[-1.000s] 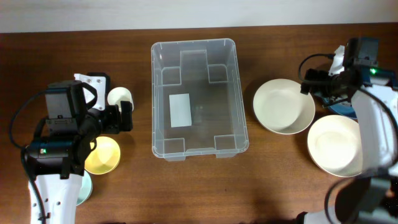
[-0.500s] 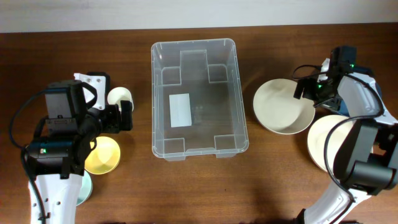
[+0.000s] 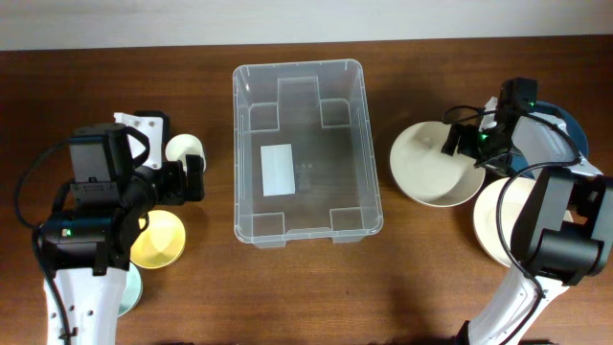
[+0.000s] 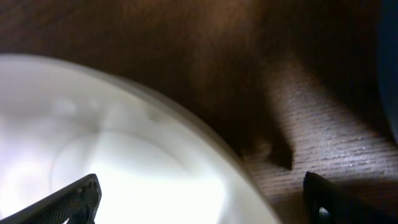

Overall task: Pack container
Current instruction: 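Move the right gripper over the cream bowl's rim, then grasp the cream bowl rim with the right gripper and lift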

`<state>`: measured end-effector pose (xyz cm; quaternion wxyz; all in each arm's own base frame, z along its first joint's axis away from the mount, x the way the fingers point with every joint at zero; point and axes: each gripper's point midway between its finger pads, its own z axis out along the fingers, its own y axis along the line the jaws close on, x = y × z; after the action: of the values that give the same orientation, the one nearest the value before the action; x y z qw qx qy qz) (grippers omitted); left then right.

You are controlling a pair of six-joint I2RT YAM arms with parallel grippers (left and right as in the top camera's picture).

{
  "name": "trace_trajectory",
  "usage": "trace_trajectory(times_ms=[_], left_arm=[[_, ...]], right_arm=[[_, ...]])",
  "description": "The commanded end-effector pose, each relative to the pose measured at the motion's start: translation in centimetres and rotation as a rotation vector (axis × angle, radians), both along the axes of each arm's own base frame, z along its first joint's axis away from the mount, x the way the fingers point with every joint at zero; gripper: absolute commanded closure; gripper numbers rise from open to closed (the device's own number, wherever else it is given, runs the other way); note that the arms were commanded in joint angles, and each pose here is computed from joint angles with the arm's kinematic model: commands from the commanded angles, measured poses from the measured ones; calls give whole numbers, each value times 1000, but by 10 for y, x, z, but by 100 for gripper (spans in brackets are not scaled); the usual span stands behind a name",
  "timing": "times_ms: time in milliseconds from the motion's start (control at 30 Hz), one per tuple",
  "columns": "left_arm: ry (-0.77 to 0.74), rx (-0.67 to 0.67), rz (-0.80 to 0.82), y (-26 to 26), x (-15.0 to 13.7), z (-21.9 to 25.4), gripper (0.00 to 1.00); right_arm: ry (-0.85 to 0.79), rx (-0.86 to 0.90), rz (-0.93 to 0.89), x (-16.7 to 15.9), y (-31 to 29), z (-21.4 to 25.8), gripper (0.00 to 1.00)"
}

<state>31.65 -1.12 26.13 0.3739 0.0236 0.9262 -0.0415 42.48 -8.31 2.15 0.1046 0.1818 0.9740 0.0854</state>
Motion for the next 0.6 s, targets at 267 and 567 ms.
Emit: trace_trajectory(times_ms=[267,567], left_arm=[[-20,-3,10,1,2,8,0],[-17,-3,10,1,1,8,0]], right_arm=[[18,25,-19,-4,2,-8,42],[45,-19,-28,-11,-5,-14,42]])
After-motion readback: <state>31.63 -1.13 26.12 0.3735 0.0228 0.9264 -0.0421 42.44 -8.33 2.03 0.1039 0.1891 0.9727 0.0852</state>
